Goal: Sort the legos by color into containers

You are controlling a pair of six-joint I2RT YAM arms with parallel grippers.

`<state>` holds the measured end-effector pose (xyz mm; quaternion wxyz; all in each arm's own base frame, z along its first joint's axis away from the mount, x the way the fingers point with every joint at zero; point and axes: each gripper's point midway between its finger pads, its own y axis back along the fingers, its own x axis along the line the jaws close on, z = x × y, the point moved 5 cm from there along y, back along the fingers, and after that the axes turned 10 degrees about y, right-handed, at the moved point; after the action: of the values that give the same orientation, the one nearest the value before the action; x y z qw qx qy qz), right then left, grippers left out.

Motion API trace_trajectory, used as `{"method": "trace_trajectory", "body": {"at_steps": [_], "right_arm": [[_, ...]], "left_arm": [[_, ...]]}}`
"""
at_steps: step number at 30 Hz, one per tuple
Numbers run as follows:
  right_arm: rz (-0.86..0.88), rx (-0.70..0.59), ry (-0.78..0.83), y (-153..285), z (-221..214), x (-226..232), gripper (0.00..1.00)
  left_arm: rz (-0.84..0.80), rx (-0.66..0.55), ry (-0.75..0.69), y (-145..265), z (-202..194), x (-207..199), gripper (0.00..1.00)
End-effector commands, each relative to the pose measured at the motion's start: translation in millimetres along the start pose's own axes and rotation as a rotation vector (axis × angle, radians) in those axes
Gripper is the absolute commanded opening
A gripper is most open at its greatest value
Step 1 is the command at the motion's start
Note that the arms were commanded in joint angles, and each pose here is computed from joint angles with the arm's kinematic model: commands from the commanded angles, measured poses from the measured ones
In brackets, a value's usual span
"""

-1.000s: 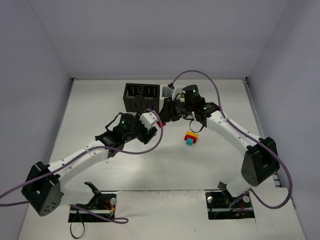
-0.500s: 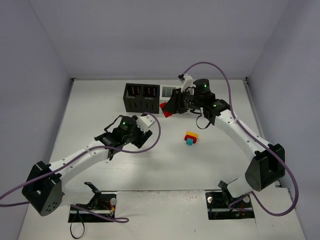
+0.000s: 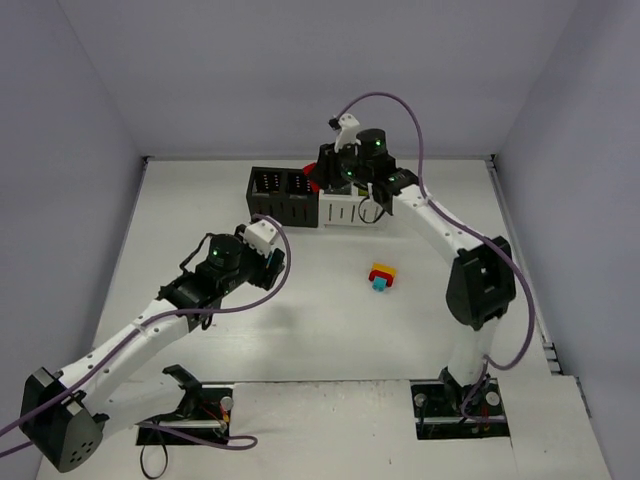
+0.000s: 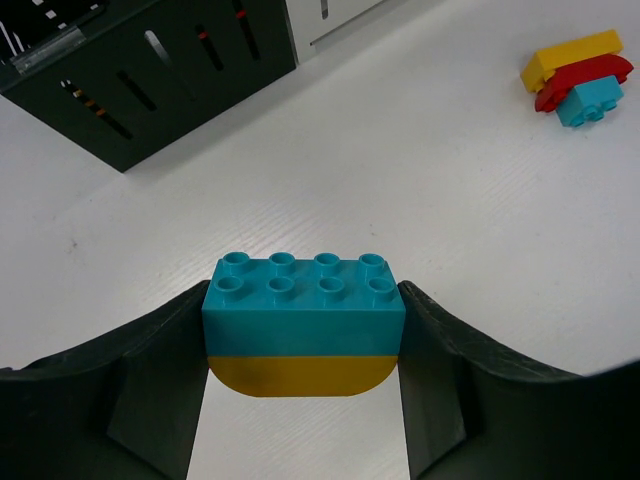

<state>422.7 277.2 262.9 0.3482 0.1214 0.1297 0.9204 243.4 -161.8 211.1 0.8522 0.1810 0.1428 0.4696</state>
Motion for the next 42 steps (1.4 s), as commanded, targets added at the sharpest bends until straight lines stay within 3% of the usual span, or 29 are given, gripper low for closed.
{"method": "trace_trajectory", "body": {"at_steps": [1,5,12,14,15,16,20,25,31,33,42], "right_arm": [[-0.007,-0.144,0.139,-22.0,39.5,-5.7,0.01],[0.011,-0.175,0.177,-47.2,51.7,-8.2,0.04],[0.027,-0.144,0.18,-89.7,31.0,-14.7,0.16],[0.021,-0.137,0.176,-96.9,26.3,-18.0,0.23],[0.008,-0.125,0.171,-101.0,20.5,-21.3,0.35],[0.008,-0.125,0.171,-101.0,20.4,-21.3,0.35],[-0.002,-0.117,0.172,-101.6,17.9,-22.1,0.51],[-0.013,-0.127,0.18,-89.7,27.1,-19.3,0.59],[0.068,-0.145,0.119,-53.7,47.9,6.1,0.55],[0.193,-0.131,0.059,-15.2,57.5,36.8,0.55],[0.408,0.016,-0.077,40.5,6.8,94.4,0.73]], "left_arm": [[-0.024,-0.068,0.057,8.2,15.3,-4.5,0.0],[-0.036,-0.082,0.072,15.2,16.5,-6.3,0.0],[-0.028,-0.087,0.086,21.1,14.2,-5.1,0.0],[-0.02,-0.087,0.086,22.0,12.9,-4.0,0.0],[-0.017,-0.084,0.085,22.3,12.6,-3.6,0.0],[-0.017,-0.084,0.085,22.3,12.6,-3.6,0.0],[-0.018,-0.092,0.081,22.9,14.8,-3.3,0.0],[-0.024,-0.1,0.063,18.7,17.4,-3.9,0.0],[-0.03,-0.151,-0.004,12.2,30.4,-2.7,0.0],[-0.007,-0.197,-0.087,5.9,43.4,2.2,0.0],[-0.01,-0.252,-0.25,-7.4,70.1,3.5,0.0]]}}
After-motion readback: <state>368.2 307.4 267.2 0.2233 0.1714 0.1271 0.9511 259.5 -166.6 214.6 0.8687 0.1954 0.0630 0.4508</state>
